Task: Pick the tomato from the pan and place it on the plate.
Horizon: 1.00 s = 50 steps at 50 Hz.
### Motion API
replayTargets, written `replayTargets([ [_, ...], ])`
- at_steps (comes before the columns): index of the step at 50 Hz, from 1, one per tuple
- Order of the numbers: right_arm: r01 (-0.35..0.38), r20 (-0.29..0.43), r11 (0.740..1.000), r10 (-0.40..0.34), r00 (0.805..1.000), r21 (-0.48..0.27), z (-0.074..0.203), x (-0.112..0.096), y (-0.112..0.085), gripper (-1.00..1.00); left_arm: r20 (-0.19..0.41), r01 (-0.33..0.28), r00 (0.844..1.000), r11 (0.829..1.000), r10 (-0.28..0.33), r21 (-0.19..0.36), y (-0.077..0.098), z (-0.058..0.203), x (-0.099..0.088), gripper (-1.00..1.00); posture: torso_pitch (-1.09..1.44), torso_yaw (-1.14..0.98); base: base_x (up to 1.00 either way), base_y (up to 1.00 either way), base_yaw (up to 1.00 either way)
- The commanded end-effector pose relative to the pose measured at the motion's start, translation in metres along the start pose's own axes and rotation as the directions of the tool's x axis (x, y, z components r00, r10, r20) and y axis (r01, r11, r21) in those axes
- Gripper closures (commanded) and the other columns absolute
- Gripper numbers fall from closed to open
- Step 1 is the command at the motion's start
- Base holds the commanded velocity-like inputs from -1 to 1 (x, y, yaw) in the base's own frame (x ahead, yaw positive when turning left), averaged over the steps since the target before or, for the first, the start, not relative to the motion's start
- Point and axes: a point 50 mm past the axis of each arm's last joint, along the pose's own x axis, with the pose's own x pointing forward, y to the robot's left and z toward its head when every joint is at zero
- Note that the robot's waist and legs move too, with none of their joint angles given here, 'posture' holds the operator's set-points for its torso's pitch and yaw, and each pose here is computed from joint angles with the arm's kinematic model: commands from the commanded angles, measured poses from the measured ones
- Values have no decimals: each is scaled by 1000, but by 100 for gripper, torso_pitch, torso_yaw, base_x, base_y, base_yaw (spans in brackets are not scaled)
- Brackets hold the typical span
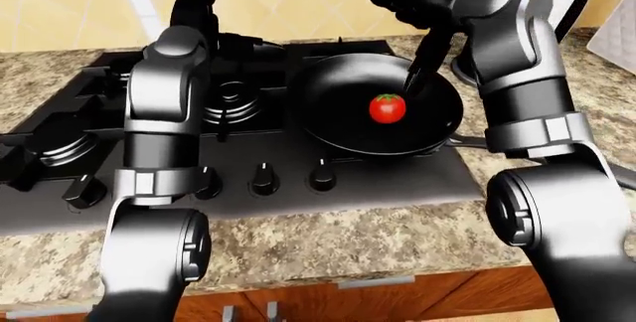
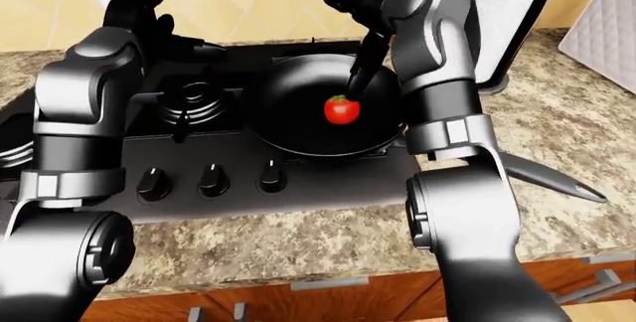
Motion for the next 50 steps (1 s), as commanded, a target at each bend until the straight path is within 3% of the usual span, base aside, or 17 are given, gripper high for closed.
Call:
replayTargets([
  [1, 82, 49, 994, -79, 996, -70, 19, -13, -18, -100, 109, -16, 994, 1000, 16, -1, 4, 27, -6, -100, 0, 0, 0, 0, 0],
  [15, 47, 21, 971, -43, 999, -234, 29, -9, -13, -100, 106, -17, 994, 1000, 18, -5, 5, 25, -5, -100, 0, 0, 0, 0, 0],
  [21, 31, 20, 962, -26, 999, -271, 34, -11, -14, -100, 103, -18, 994, 1000, 19, -5, 5, 23, -4, -100, 0, 0, 0, 0, 0],
  [29, -38, 6, 953, 41, 999, -302, 30, -5, 4, -100, 97, -20, 995, 1000, 20, -2, 5, 19, -3, -100, 0, 0, 0, 0, 0],
  [50, -130, -18, 915, 133, 991, -382, 27, 3, 28, -100, 94, -16, 995, 1000, 15, 6, 2, 16, -2, -100, 0, 0, 0, 0, 0],
])
